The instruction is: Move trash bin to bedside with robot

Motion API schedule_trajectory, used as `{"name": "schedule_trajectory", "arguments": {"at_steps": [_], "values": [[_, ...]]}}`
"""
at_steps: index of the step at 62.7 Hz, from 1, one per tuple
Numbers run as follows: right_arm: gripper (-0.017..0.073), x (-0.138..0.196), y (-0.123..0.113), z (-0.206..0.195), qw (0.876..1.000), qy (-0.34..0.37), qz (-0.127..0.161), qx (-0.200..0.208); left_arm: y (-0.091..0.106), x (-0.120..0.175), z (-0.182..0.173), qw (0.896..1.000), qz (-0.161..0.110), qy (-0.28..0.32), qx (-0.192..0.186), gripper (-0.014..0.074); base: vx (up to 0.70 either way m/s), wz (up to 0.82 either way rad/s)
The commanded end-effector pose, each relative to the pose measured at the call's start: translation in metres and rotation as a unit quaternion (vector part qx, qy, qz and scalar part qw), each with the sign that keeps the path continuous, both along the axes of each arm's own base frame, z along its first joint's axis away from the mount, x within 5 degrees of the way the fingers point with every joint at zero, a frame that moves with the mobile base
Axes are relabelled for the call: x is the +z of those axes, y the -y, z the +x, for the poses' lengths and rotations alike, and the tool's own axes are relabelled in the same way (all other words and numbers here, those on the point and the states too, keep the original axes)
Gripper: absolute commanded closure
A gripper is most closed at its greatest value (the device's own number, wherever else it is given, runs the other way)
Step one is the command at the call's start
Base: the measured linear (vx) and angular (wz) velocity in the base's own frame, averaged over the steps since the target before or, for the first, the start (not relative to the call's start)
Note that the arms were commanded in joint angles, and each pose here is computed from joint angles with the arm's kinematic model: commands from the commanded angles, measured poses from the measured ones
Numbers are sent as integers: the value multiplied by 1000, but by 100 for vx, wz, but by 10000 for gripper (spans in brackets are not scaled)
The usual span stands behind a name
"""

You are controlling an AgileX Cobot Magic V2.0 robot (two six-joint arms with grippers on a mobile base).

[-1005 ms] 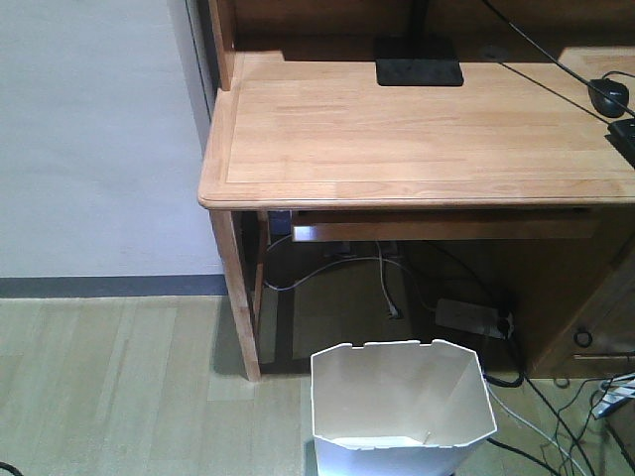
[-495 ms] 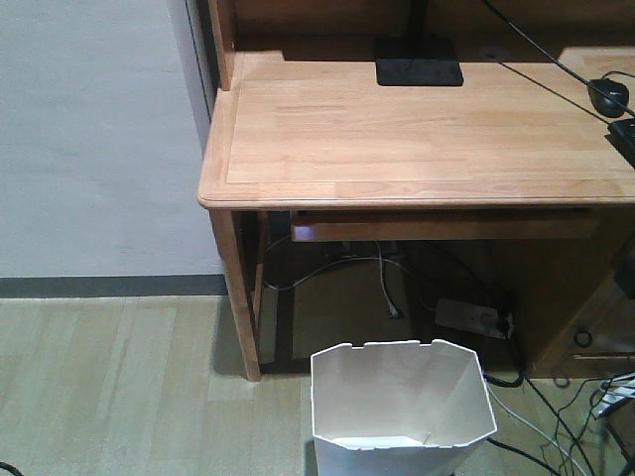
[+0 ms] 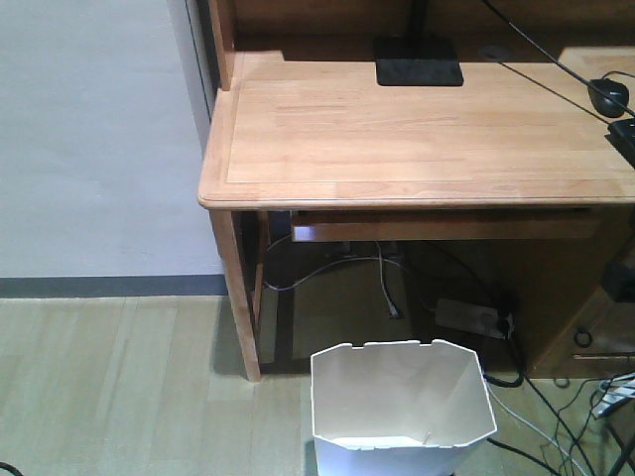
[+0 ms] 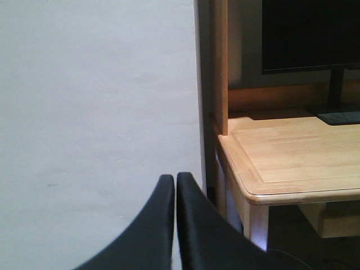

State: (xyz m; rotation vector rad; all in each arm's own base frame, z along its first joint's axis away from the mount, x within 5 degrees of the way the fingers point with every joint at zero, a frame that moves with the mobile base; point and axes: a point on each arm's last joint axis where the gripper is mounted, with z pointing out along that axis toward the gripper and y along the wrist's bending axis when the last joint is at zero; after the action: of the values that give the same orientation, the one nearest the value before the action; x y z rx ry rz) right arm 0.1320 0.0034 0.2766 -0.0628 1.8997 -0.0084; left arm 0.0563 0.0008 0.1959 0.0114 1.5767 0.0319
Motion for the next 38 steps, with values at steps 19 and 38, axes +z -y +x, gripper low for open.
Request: {"name": "schedule_trajectory", "arguments": {"at_steps": [19,38], "values": [[65,15,0,7,999,34,2,-3,1,3,0,999,-11,35,-5,600,0,0],[64,16,-1,47,995,-98,6,-1,1,3,0,999,-11,35,-5,600,0,0]]}}
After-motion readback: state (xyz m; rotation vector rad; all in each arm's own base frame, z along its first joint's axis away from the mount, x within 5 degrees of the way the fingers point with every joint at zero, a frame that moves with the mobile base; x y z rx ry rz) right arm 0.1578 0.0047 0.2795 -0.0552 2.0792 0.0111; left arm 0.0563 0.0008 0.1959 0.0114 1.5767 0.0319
